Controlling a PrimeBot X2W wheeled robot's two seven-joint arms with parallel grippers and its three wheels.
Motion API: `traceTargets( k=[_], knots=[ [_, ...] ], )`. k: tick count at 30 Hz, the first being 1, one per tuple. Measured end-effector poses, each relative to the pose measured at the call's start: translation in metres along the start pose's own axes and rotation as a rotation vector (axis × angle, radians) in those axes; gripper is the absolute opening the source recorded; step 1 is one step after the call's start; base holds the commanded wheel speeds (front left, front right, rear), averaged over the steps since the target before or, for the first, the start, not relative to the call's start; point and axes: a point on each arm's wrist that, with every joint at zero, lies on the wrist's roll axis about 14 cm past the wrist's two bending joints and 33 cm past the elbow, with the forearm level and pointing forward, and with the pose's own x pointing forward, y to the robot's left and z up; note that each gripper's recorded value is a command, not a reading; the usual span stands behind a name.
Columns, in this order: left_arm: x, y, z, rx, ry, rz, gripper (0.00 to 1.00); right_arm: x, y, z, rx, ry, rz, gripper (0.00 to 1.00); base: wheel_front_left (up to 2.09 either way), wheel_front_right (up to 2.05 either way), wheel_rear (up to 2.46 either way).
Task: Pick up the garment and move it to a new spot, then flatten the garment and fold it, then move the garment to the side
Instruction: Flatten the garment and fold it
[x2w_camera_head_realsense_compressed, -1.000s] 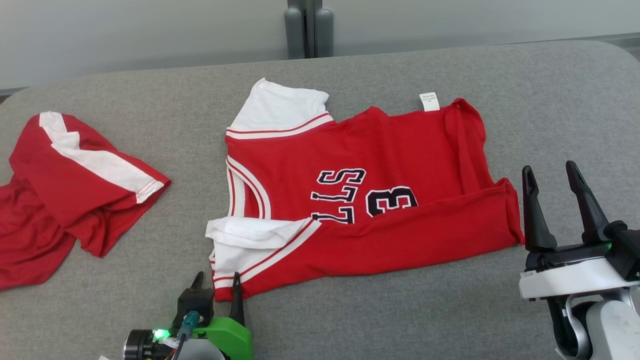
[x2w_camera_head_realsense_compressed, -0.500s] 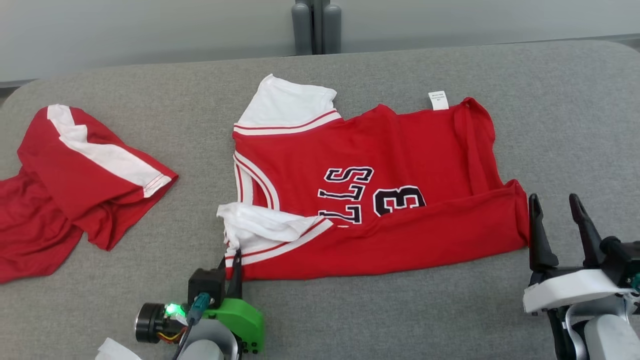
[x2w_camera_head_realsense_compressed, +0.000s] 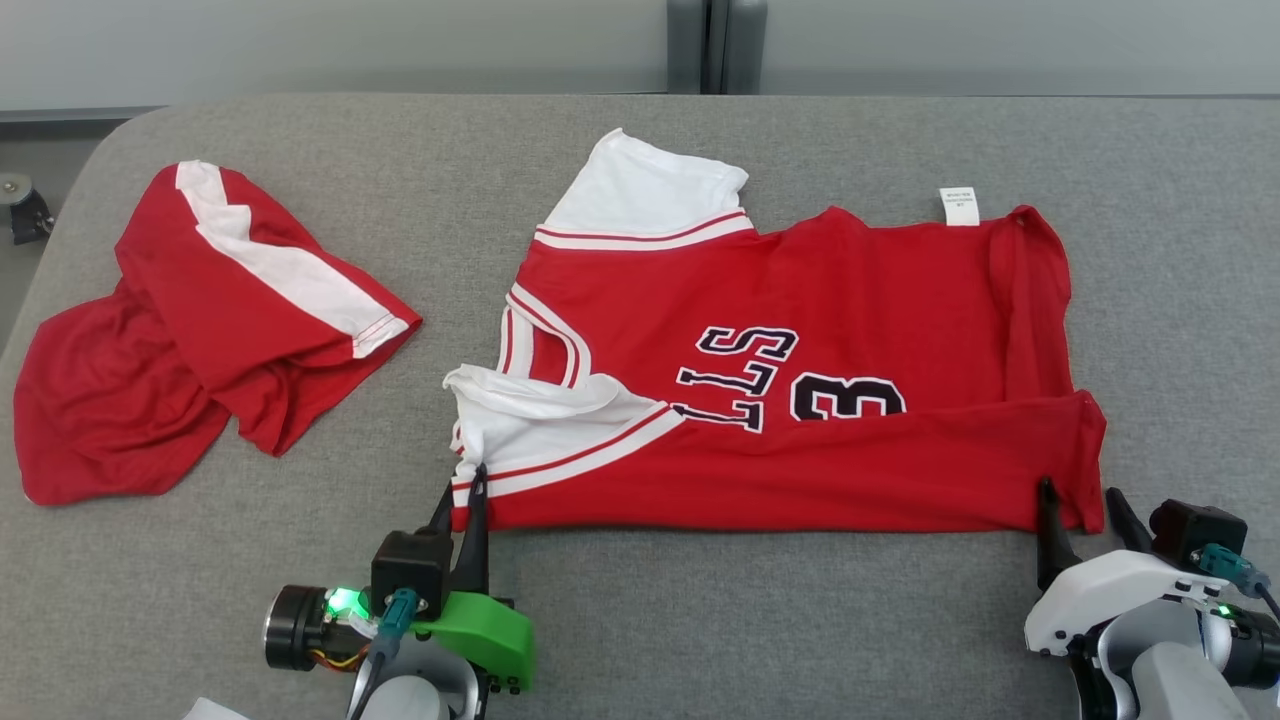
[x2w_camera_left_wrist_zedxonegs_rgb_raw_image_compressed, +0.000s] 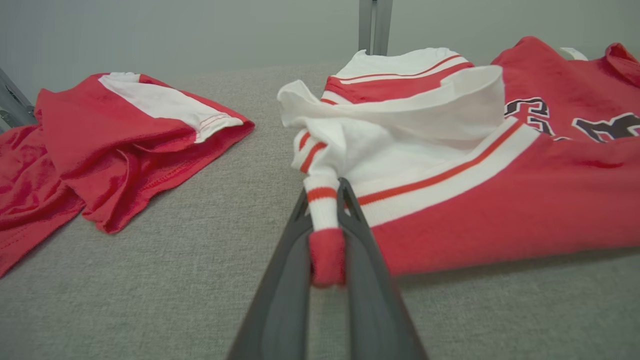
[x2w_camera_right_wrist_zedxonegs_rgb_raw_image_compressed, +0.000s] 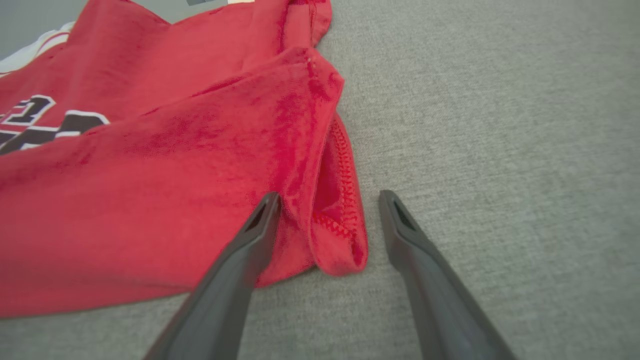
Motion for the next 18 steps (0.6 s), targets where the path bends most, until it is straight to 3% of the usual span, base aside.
traceTargets(
  k=[8,9,10,11,18],
  knots=[
    [-0.006,0.008,0.001,0.002,-0.007,0.029,0.00,0.010,0.008,-0.009,0.039,0.034,0.005,1.00,0.00,0.00,0.00],
    [-0.006,0.008,0.002,0.003,-0.009,0.029,0.00,0.010,0.010,-0.009,0.037,0.038,0.009,0.87,0.00,0.00,0.00],
    [-0.007,0.007,0.002,0.003,-0.008,0.028,0.00,0.010,0.011,-0.010,0.032,0.040,0.014,0.40,0.00,0.00,0.00],
    [-0.007,0.007,0.001,0.004,-0.006,0.025,0.00,0.010,0.012,-0.008,0.024,0.037,0.019,0.00,0.00,0.00,0.00],
    [-0.018,-0.005,-0.012,0.006,0.034,-0.021,0.00,0.004,-0.018,0.015,-0.132,-0.023,-0.010,0.00,0.00,0.00,0.00]
  ],
)
